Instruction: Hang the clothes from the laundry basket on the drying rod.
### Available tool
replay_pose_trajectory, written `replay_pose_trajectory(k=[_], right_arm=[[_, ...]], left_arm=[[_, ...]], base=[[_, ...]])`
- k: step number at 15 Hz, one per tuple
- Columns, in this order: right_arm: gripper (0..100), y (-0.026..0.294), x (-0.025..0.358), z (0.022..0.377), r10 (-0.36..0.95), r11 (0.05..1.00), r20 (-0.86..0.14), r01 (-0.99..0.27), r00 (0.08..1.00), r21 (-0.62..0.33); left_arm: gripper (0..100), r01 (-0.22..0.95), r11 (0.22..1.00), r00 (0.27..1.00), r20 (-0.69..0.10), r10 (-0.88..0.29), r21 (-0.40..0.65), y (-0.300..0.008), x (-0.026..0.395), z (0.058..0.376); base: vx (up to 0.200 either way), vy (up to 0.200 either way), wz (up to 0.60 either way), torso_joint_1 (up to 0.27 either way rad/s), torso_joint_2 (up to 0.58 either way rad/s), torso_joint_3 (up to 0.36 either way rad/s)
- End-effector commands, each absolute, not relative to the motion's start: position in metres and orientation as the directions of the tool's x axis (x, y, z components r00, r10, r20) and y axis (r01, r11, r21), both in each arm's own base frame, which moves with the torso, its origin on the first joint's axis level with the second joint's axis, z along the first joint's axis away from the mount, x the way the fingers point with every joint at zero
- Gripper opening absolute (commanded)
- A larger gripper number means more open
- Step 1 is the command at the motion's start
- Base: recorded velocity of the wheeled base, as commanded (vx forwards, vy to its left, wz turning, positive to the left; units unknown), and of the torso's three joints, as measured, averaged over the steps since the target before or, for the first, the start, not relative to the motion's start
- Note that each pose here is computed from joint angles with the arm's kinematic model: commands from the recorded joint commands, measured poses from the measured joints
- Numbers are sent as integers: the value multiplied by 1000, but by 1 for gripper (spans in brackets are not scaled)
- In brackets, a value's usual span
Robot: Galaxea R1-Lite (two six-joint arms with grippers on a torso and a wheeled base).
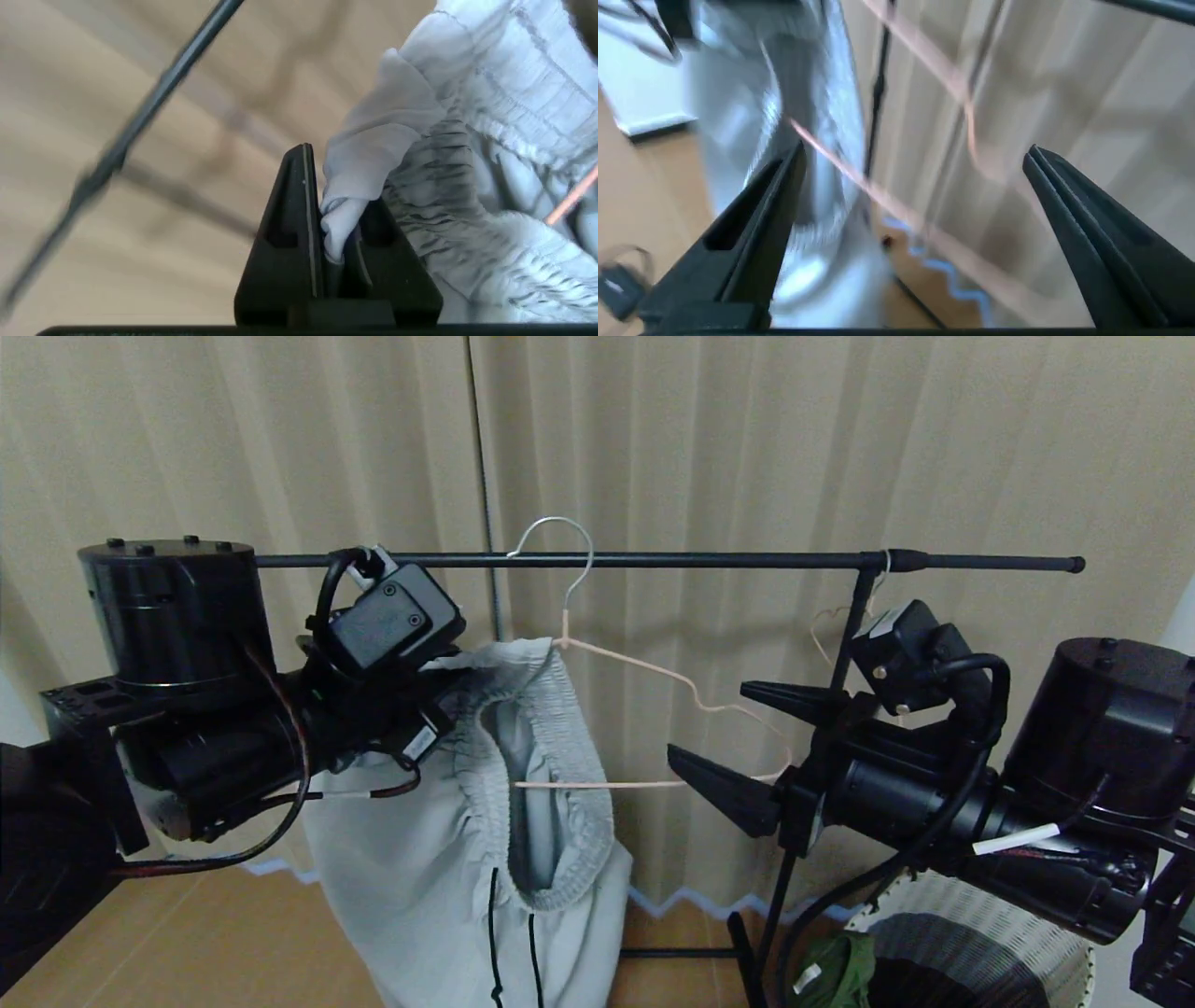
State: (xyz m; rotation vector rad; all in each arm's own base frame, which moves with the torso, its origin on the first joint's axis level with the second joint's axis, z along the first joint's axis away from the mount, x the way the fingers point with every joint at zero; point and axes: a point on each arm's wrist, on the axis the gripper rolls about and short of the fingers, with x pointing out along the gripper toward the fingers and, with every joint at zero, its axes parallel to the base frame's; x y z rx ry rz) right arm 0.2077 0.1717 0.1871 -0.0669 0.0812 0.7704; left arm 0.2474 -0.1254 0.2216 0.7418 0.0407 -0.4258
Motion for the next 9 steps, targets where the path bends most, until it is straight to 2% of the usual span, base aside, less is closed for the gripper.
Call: replay_pose_trajectory(k=[1, 4, 9], right_arm=[[100, 168, 206, 179, 682, 721, -124, -691, 720, -48], [100, 170, 201, 165, 693, 709, -128, -703, 709, -57], [100, 190, 206, 145, 719, 673, -194, -738, 668, -49]], left_arm=[[0, 324, 733, 946, -184, -267, 598, -124, 247, 221], [0, 249, 837, 966, -188, -179, 487, -125, 247, 219], [0, 292, 881, 956, -142, -257, 372, -138, 235, 231]], base=[[0, 0, 0, 0, 0, 0], [0, 0, 0, 0, 0, 0], [0, 0, 0, 0, 0, 0]])
